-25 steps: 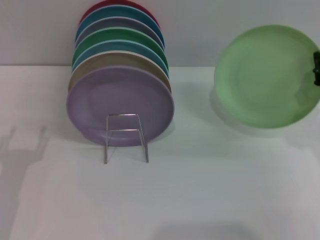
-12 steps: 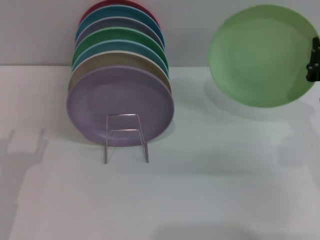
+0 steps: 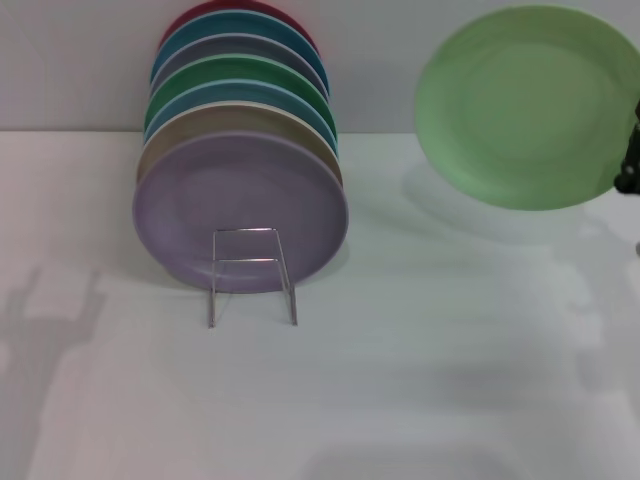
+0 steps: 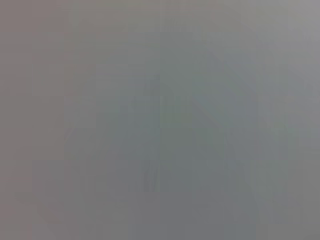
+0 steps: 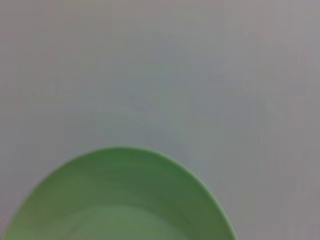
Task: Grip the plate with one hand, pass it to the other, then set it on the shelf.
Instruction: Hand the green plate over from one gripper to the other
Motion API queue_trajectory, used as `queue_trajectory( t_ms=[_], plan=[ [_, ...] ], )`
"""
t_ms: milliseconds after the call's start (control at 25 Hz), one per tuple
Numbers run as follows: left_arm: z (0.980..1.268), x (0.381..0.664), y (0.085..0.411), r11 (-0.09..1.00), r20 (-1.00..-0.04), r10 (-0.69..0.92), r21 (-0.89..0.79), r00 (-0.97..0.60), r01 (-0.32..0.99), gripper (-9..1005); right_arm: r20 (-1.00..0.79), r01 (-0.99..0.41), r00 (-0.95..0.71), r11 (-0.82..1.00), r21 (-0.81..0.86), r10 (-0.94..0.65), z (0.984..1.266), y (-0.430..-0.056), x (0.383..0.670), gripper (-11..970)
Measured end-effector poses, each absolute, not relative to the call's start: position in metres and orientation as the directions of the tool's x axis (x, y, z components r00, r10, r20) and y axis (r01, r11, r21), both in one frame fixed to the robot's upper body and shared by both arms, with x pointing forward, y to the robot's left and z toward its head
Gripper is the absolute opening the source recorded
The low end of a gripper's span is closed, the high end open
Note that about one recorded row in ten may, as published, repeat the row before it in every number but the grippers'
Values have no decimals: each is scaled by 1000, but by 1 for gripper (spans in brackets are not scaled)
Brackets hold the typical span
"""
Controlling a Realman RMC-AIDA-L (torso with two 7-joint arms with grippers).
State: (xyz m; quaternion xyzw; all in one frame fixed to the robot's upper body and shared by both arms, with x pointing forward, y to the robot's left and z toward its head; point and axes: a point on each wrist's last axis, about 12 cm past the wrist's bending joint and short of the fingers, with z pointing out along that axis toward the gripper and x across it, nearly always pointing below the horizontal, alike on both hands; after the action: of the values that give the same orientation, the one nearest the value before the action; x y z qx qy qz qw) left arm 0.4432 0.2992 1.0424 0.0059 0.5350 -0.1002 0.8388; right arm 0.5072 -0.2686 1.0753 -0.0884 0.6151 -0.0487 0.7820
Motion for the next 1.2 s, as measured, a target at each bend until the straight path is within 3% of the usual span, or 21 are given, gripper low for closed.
queue_trajectory(
  t_ms=[560, 800, 1200],
  plan=[
    [1038, 406, 266, 951, -888, -207, -84, 411, 297, 740, -927, -52, 364, 991, -119, -92, 1049, -252, 431, 23],
    [1038, 410, 254, 936, -894, -218, -78, 392, 343, 740, -941, -131, 334, 986, -103, -54, 1039, -235, 416, 23],
    [1032, 408, 247, 927, -921, -172, -31, 350, 373, 739, -967, -203, 253, 976, -83, -30, 1025, -218, 414, 23]
  ],
)
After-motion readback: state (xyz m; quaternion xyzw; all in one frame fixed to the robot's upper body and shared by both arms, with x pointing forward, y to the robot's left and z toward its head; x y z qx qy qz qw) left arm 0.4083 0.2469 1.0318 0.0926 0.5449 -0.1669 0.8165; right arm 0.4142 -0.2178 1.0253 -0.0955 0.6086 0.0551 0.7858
